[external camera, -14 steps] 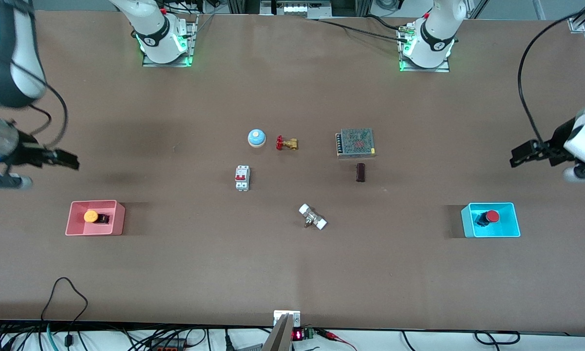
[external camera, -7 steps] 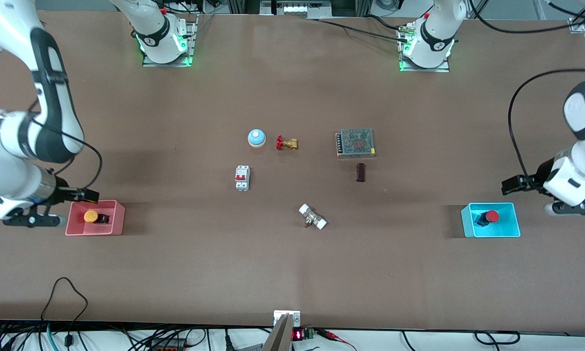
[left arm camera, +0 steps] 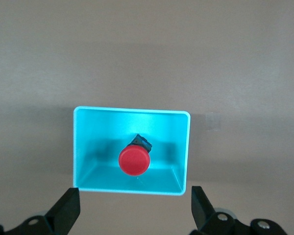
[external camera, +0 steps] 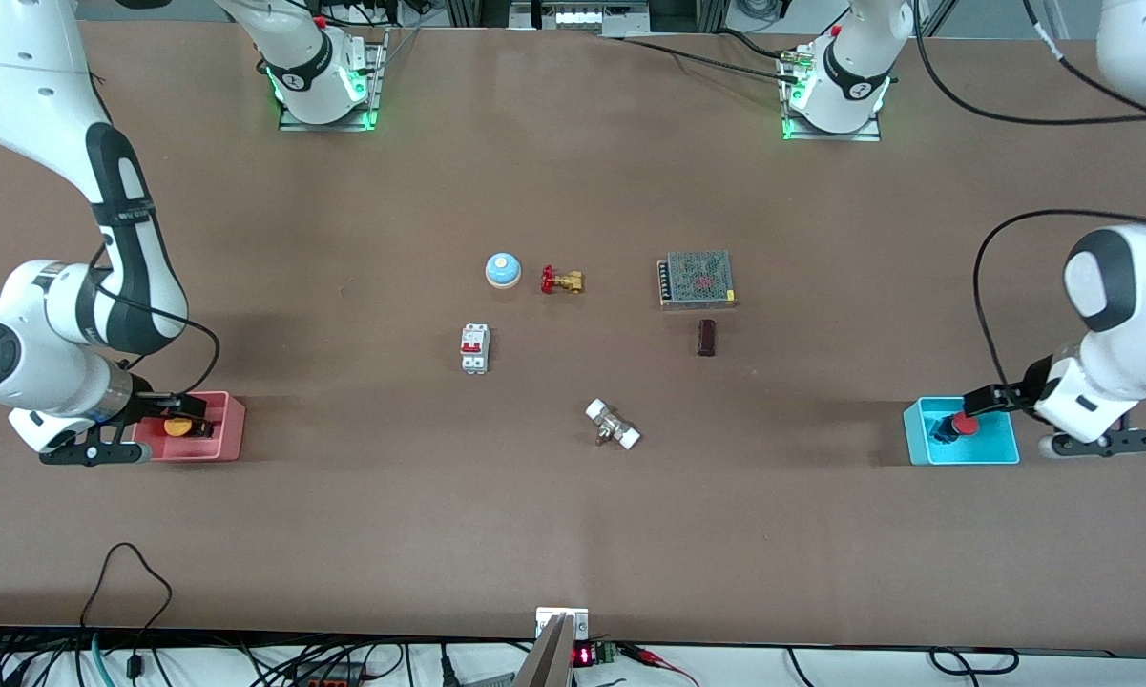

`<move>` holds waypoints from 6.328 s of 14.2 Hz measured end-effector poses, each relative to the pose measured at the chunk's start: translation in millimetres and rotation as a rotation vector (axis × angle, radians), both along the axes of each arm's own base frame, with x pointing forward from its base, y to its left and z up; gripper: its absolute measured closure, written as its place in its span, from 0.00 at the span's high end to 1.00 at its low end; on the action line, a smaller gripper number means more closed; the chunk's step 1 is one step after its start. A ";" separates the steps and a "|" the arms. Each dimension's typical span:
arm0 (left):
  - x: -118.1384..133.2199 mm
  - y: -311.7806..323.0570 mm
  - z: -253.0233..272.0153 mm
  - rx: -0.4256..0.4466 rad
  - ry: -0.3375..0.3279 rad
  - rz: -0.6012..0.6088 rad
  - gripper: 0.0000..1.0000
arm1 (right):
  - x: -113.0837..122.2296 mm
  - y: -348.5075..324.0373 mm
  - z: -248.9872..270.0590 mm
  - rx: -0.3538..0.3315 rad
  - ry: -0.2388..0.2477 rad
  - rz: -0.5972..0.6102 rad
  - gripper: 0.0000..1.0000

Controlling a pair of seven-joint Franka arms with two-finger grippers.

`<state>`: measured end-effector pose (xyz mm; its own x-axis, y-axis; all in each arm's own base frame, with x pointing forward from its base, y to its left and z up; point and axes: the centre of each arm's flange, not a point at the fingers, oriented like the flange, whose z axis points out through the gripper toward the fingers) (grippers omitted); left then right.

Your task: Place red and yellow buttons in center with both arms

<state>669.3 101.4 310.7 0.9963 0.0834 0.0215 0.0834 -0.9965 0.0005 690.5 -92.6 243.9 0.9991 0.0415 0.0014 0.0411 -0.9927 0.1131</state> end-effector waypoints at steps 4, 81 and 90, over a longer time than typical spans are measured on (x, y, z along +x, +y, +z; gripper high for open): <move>0.6 7.2 -37.0 -0.004 0.021 -0.011 1.00 | 2.3 3.1 -5.7 0.002 -0.001 0.011 1.00; -30.1 -160.2 159.5 0.014 -0.037 0.076 1.00 | -48.5 185.5 303.0 0.119 -0.017 -0.188 1.00; -71.4 -125.0 244.9 0.073 -0.019 -0.037 1.00 | -107.9 44.8 350.4 0.117 0.080 -0.125 1.00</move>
<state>597.9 -23.5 555.6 0.9980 0.0441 0.0450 0.0472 -0.9964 -0.0707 582.6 -47.8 594.3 0.9936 -0.0792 -0.0809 -0.0796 -0.9968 -0.0022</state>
